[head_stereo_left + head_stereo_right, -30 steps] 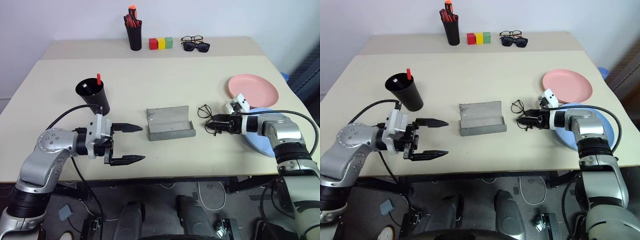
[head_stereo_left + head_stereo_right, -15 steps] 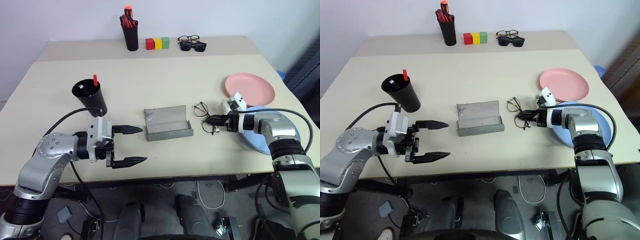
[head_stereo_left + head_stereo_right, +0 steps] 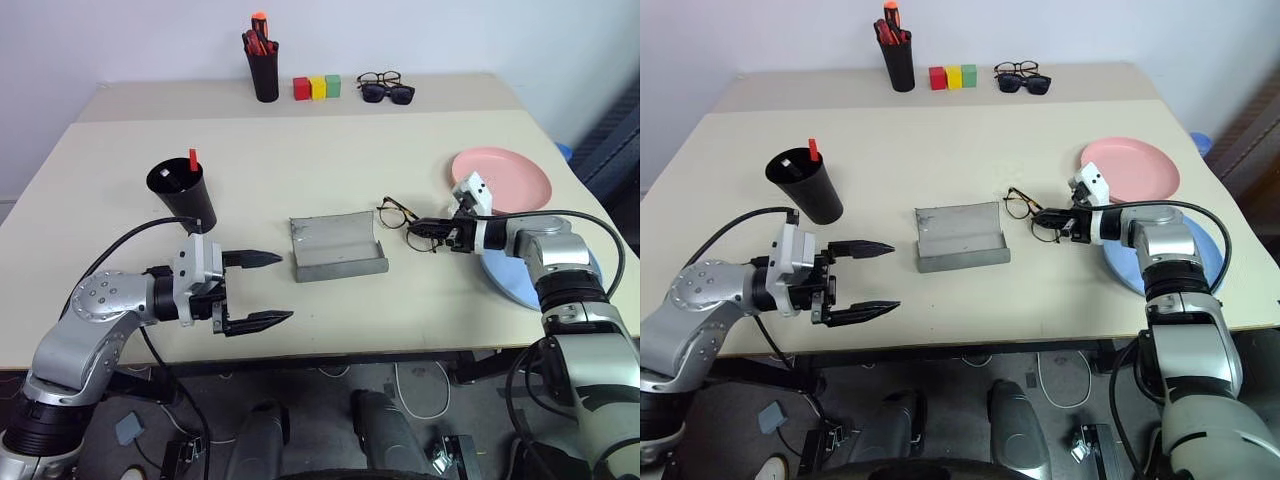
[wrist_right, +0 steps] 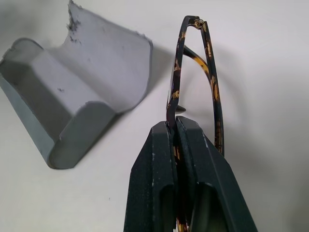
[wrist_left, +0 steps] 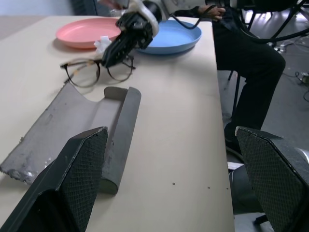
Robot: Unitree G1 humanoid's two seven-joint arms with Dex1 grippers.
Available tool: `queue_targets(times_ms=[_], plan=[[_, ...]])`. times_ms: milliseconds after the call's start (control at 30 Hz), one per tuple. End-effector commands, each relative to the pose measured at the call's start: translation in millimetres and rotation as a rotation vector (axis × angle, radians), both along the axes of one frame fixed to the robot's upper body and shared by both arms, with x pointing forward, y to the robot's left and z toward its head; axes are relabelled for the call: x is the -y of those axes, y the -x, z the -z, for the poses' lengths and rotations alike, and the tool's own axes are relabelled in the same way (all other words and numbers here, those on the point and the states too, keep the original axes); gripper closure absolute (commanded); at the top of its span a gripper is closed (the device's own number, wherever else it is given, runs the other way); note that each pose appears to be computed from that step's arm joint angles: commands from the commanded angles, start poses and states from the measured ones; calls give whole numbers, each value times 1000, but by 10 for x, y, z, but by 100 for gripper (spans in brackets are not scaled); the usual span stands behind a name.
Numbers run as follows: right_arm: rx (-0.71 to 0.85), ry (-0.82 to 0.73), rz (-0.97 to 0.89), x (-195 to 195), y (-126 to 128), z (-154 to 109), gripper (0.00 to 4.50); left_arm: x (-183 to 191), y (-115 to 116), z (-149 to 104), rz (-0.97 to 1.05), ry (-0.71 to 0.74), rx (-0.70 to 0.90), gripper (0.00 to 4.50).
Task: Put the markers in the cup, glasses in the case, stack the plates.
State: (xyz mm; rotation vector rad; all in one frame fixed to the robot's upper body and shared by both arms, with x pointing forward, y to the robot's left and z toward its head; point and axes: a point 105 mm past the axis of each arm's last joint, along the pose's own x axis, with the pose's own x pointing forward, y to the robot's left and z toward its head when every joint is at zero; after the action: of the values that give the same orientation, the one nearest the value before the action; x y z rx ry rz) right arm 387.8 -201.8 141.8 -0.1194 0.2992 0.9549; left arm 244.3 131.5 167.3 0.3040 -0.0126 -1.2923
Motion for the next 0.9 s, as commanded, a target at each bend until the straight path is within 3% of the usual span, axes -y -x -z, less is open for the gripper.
queue_targets(times_ms=[33, 167, 333, 533, 900], plan=[[223, -73, -54, -109, -11, -548, 447, 0, 13, -65, 1, 13, 35, 13], [327, -160, -166, -370, 122, -859, 447, -14, -2, -22, -15, 28, 20, 13], [361, -215, -265, -672, 223, -954, 447, -55, 1, 11, -20, 29, 8, 13], [342, -250, -308, -933, 242, -801, 447, -136, 6, 56, -32, 12, 7, 13], [290, -144, -395, -1188, 395, -360, 447, -201, 35, 92, -54, 10, 14, 13]])
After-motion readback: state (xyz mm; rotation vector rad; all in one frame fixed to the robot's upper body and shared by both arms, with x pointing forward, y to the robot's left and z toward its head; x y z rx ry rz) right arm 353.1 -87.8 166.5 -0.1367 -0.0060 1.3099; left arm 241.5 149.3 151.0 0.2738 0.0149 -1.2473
